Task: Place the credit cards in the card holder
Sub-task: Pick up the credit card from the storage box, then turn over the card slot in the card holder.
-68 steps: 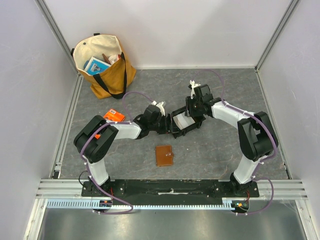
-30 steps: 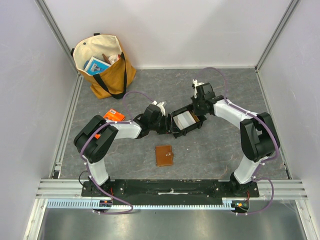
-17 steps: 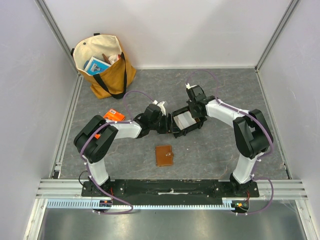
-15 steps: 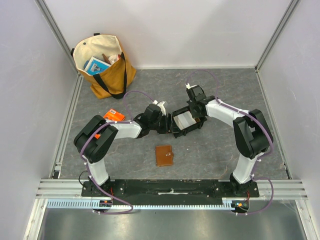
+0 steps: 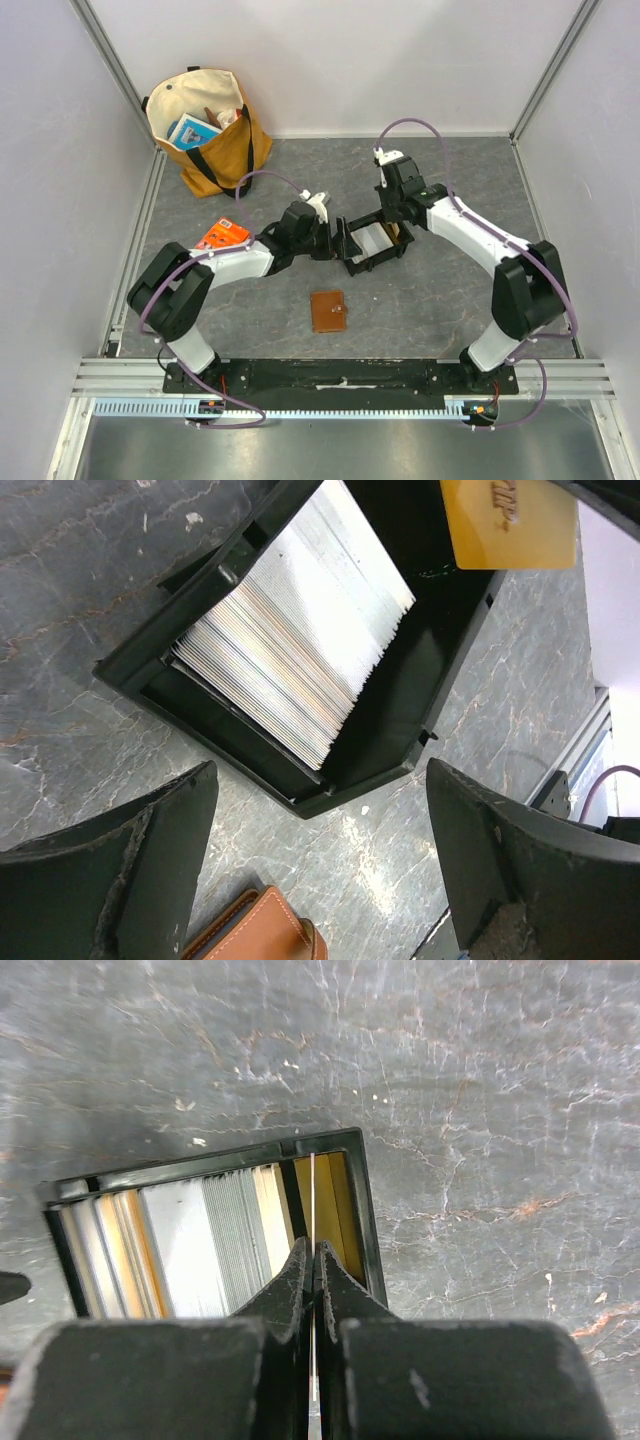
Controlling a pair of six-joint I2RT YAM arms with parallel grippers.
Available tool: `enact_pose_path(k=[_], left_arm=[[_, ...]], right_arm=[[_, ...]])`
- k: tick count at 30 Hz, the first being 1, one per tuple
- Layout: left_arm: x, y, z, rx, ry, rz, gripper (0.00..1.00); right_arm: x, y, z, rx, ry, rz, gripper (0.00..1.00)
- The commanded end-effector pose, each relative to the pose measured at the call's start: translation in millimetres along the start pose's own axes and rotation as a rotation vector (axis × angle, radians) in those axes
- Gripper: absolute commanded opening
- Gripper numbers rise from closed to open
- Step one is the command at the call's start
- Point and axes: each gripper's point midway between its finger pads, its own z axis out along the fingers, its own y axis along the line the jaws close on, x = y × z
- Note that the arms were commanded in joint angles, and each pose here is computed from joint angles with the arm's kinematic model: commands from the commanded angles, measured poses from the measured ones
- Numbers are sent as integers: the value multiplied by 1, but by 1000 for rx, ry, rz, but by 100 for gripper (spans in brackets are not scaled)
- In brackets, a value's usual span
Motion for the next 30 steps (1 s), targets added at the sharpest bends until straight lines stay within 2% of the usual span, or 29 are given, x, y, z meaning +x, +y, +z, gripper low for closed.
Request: enact_pose_path(k=[1,5,8,12,15,18,22,24,25,27,28,30], left_arm=[[-16,-5,-16,-20,-56,61,91],[-14,3,-35,-76,-91,52,91],[-6,21,-57,-174,-104,41,93],[13,43,-92,-263,-116,14,93],[32,50,-114,-272,-106,-3,82],[53,59,-131,-288,-86,-29,79],[76,75,-149,-333,-69,-62,49],[83,78,-155,-336,-70,-68,19],[84,78,-159,-334,-80,-75,12],[86,79,-163,-331,-84,-82,10],[87,77,-163,-323,-85,-84,2],[88,75,-163,-310,-79,-91,2]], right_arm=[[-33,5,-38,-66,-115,24,0],[-31,20,-64,-165,-145,111,0],[-22,45,-83,-313,-159,192,0],[0,81,-103,-394,-145,258,0],[19,118,-111,-461,-140,334,0],[37,148,-112,-477,-129,376,0],[60,191,-109,-488,-82,345,0],[68,207,-107,-478,-68,329,0],[72,213,-106,-477,-62,323,0],[81,225,-103,-479,-42,307,0],[85,228,-99,-471,-32,297,0],[94,229,-91,-444,-12,280,0]])
